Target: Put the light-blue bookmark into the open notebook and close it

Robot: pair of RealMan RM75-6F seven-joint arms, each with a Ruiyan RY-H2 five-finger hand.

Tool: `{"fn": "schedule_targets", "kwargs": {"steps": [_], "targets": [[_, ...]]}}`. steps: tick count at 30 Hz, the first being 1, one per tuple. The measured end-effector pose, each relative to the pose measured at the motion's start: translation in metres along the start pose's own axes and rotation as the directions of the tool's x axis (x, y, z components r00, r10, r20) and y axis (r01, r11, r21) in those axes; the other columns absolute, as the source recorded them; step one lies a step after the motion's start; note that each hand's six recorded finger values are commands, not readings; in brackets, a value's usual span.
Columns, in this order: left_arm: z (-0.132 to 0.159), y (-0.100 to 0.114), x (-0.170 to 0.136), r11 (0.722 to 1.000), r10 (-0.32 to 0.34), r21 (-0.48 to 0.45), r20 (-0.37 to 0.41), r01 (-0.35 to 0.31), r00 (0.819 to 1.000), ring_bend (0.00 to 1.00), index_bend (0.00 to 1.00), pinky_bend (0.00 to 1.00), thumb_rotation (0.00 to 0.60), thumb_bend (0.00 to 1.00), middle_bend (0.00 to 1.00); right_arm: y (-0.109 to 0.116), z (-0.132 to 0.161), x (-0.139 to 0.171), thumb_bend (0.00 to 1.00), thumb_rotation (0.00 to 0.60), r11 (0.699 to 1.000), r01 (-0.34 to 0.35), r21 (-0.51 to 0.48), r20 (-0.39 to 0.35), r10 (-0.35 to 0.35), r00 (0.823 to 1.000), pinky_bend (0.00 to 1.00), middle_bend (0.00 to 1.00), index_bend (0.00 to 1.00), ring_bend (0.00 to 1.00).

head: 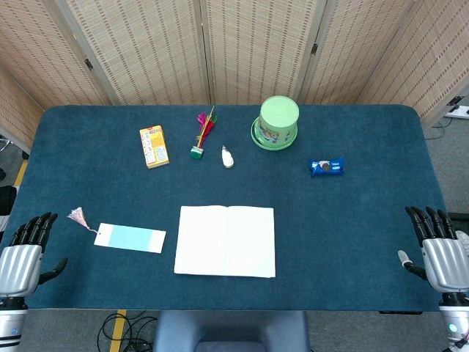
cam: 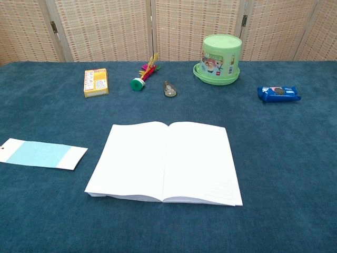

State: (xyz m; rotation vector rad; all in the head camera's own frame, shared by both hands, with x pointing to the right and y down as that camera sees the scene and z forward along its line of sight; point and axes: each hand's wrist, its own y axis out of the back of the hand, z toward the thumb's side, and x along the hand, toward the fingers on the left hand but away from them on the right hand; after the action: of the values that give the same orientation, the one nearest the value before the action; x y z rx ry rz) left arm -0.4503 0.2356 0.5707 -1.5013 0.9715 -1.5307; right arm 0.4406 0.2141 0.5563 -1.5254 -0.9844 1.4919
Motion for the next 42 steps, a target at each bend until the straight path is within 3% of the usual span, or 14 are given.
{"fn": "schedule_targets", "kwargs": {"steps": [11,23,32,42], "targets": [[0.004,-0.001,0.004,1.000,-0.005,-0.003,0.020,0.005,1.000,0.11,0.11,0.18,0.600,0.26,0.10,0.004,-0.001,0.005,0.21,0.600,1.000,0.013,0.001,0.005,-0.013,1.000,0.06,0.10,0.00,0.02],[0.029,0.006,0.037,0.999,-0.027,-0.016,0.165,0.030,0.986,0.11,0.21,0.18,0.600,0.26,0.10,0.015,0.002,0.001,0.21,0.600,0.999,0.040,0.014,-0.018,-0.039,0.999,0.06,0.10,0.00,0.02],[0.059,-0.010,0.069,0.989,-0.145,0.056,0.296,0.135,0.944,0.11,0.22,0.18,0.600,0.26,0.10,0.015,0.002,0.002,0.21,0.600,0.999,0.035,0.009,-0.020,-0.035,0.999,0.06,0.10,0.00,0.02],[0.094,-0.051,0.087,0.950,-0.310,0.161,0.359,0.269,0.880,0.11,0.16,0.18,0.600,0.26,0.10,0.014,-0.002,0.002,0.21,0.600,1.000,0.028,0.004,-0.016,-0.028,0.999,0.06,0.10,0.00,0.02]]}}
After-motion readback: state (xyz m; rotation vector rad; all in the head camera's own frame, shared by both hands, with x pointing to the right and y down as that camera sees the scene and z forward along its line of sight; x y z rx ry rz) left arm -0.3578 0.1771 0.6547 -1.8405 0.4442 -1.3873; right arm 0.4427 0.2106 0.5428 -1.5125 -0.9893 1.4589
